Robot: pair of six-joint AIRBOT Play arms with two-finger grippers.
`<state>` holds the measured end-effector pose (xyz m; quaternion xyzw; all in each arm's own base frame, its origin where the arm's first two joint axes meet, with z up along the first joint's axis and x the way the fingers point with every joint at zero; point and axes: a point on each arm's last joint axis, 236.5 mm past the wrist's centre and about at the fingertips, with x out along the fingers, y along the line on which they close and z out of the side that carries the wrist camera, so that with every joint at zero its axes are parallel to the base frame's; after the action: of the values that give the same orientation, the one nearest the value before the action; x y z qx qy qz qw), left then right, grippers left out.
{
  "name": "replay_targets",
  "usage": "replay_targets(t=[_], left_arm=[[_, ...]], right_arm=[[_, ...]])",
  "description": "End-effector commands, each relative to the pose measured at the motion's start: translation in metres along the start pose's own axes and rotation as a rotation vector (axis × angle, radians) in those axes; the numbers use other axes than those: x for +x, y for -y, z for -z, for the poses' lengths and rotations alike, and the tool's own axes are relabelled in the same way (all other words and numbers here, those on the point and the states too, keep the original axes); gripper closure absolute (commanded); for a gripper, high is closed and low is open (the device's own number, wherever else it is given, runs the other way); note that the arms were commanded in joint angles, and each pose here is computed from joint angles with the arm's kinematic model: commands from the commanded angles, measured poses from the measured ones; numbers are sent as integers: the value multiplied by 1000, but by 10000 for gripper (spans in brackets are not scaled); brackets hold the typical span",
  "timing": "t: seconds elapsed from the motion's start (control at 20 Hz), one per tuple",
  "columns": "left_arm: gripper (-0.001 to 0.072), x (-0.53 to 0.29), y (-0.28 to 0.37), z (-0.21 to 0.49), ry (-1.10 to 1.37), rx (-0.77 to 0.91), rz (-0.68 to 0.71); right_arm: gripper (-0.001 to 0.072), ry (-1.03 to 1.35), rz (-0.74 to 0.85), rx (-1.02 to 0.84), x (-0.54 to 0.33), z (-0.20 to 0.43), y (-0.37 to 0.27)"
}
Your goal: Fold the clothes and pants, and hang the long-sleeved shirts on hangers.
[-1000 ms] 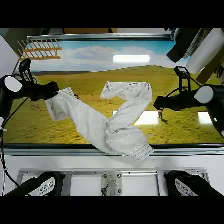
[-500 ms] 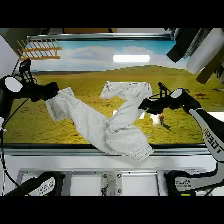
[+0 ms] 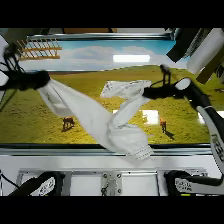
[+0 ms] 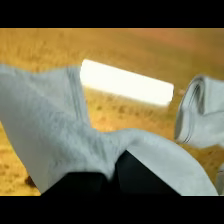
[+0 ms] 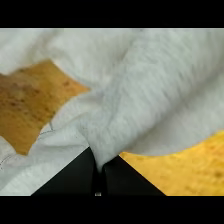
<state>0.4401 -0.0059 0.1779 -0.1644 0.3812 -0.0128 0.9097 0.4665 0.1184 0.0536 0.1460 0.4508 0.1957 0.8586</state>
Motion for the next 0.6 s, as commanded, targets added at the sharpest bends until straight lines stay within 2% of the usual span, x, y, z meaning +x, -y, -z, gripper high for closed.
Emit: replay_targets(t=[0.0, 0.1, 0.25, 0.55], left_arm=[[685, -138, 56, -99, 398, 94, 91], [685, -235, 95, -125, 630, 149, 170], [685, -346, 133, -119, 852, 206, 282], [685, -442, 152, -79, 1027, 239, 420]], right_arm=[[692, 337, 127, -310, -157, -94, -55], [691, 557, 135, -407, -255, -120, -105], [691, 767, 128, -486, -357, -112, -157], [691, 927, 110, -528, -437, -73, -196]])
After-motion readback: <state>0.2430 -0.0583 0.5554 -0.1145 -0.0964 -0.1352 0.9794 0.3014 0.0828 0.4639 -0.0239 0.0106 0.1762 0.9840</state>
